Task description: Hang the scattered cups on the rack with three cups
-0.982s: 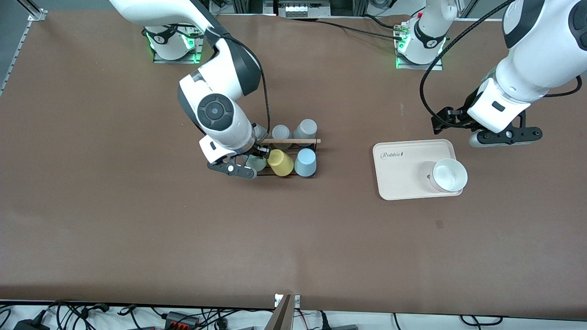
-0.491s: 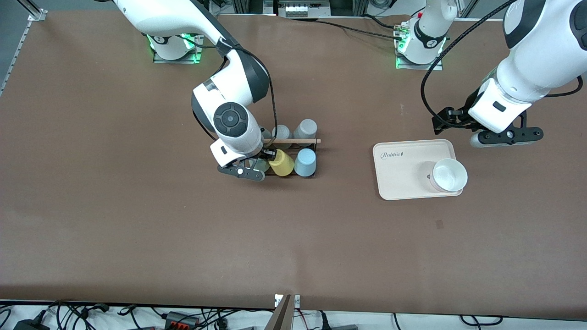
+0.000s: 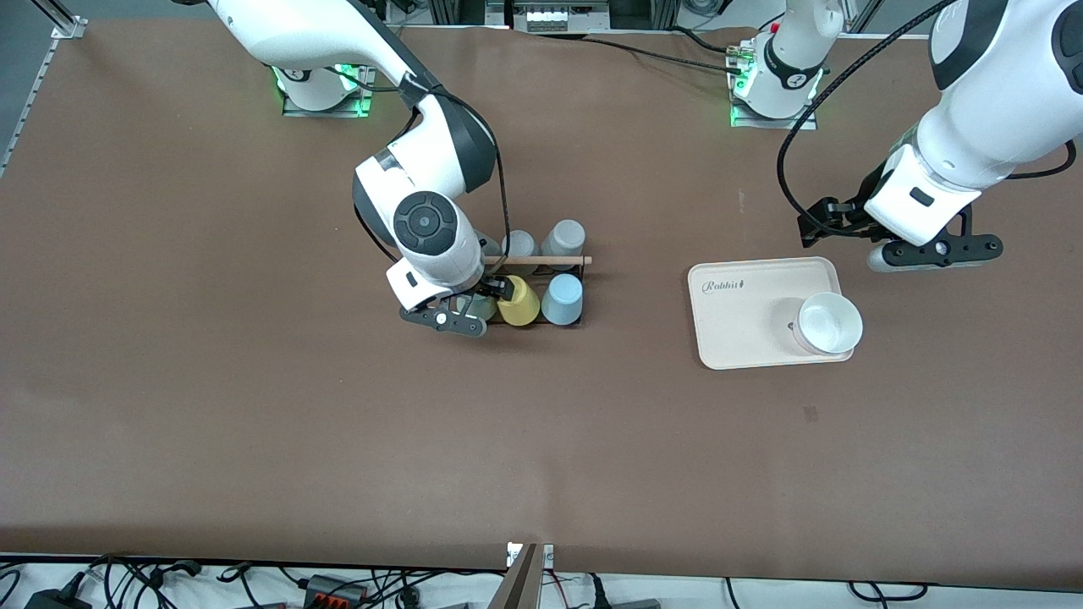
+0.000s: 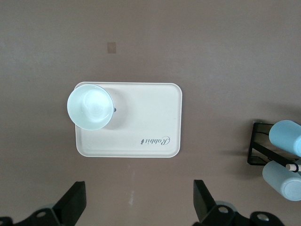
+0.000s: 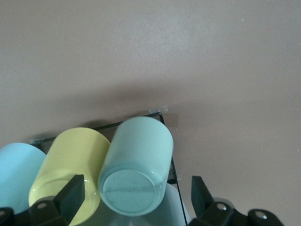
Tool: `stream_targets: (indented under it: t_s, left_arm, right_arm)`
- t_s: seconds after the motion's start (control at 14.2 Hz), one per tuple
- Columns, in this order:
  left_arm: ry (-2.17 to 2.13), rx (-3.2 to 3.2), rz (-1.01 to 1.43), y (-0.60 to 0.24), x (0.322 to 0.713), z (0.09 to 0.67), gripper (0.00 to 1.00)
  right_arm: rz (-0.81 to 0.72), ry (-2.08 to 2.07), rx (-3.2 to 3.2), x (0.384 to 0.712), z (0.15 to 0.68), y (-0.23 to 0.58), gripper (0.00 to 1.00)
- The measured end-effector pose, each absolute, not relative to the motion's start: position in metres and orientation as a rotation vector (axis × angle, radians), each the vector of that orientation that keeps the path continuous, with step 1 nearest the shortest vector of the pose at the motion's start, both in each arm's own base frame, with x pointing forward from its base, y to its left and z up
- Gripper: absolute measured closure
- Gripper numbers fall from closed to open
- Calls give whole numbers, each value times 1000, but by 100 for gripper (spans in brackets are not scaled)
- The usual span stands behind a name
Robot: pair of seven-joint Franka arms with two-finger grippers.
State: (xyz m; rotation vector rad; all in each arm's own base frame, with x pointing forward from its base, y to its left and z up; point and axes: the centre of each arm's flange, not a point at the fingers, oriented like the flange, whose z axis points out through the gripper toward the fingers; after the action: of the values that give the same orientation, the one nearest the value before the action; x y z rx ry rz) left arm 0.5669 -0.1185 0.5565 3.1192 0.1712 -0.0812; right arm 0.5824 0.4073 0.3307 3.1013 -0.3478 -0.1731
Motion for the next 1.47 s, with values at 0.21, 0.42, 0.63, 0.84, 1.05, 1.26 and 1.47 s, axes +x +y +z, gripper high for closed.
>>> stream_targets:
  t_s: [0.21, 0.42, 0.63, 0.84, 1.05, 1.26, 1.47]
  left_arm:
    - [149, 3154, -71, -115, 567, 556, 0]
    - [147, 3156, -72, -115, 567, 556, 0]
    - [147, 3156, -73, -115, 567, 556, 0]
    - [146, 3156, -73, -115, 567, 556, 0]
    - [146, 3156, -73, -115, 567, 556, 0]
    - [146, 3156, -73, -115, 567, 556, 0]
    - [146, 3156, -74, -115, 567, 556, 0]
  right_arm:
    - [-112, -188, 3145, 603, 356, 386, 0]
    - [-40, -218, 3162, 640, 412, 308, 0]
    - [-70, -365, 3126, 657, 472, 194, 0]
    - [-66, -352, 3122, 654, 515, 122, 0]
    - [-44, -301, 3123, 639, 542, 83, 0]
    - [-17, -226, 3121, 614, 554, 65, 0]
    - [43, -205, 3114, 588, 559, 60, 0]
